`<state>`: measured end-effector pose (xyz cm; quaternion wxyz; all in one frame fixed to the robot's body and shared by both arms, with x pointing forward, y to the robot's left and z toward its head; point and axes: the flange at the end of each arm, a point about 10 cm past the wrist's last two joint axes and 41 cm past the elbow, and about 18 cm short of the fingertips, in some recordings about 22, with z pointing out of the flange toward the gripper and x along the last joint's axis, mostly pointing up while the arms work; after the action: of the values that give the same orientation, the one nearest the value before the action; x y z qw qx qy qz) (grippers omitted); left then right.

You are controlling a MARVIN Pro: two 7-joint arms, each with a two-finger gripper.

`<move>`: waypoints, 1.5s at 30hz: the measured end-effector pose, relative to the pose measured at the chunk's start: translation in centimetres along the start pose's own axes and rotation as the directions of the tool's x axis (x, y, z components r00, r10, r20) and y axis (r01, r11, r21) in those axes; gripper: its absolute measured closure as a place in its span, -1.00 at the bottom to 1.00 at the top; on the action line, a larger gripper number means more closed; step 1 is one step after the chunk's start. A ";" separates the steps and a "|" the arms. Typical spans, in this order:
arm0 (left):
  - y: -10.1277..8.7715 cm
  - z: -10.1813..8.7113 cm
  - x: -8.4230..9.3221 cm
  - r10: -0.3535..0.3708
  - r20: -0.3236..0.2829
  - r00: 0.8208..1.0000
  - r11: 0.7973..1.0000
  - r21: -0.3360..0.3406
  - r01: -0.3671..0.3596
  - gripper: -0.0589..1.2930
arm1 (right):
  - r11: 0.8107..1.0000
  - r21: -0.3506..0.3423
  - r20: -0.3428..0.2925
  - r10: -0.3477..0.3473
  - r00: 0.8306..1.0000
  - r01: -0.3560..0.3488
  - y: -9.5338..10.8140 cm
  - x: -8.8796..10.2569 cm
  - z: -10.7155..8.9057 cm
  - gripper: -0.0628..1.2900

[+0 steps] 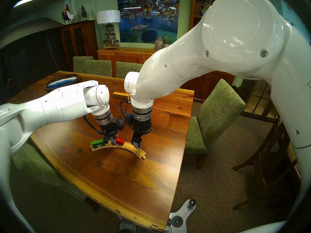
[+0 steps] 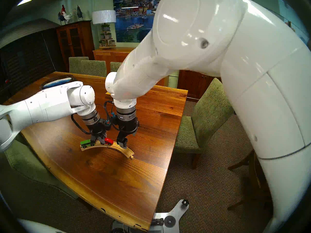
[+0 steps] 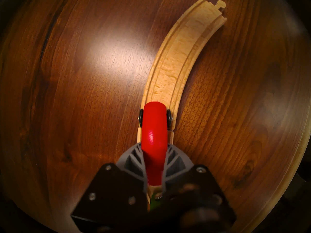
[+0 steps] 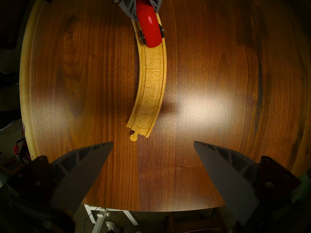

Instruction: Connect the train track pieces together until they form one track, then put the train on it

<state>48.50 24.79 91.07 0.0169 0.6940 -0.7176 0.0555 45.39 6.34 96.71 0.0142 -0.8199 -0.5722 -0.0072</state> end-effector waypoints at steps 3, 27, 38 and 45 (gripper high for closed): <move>0.0 0.1 0.0 0.002 0.004 1.000 1.000 0.003 -0.002 0.80 | 1.000 0.000 0.000 0.000 1.000 0.000 0.0 0.0 0.0 -0.91; 0.3 -0.3 -0.2 -0.007 -0.022 1.000 1.000 -0.026 0.006 -0.91 | 1.000 0.000 0.000 0.000 1.000 0.000 0.0 0.0 0.0 -0.91; 0.5 -3.1 -1.4 -0.031 -0.038 0.999 0.999 -0.016 0.031 -0.91 | 1.000 0.000 0.000 0.000 1.000 0.000 0.0 0.0 0.0 -0.91; 0.6 -4.3 -3.6 -0.081 -0.010 0.997 0.997 -0.007 0.081 -0.91 | 1.000 0.000 0.000 0.000 1.000 0.000 0.0 0.0 0.0 -0.91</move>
<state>47.81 28.85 94.95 0.0249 0.7221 -0.6891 0.0559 45.39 6.34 96.71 0.0139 -0.8199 -0.5724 -0.0072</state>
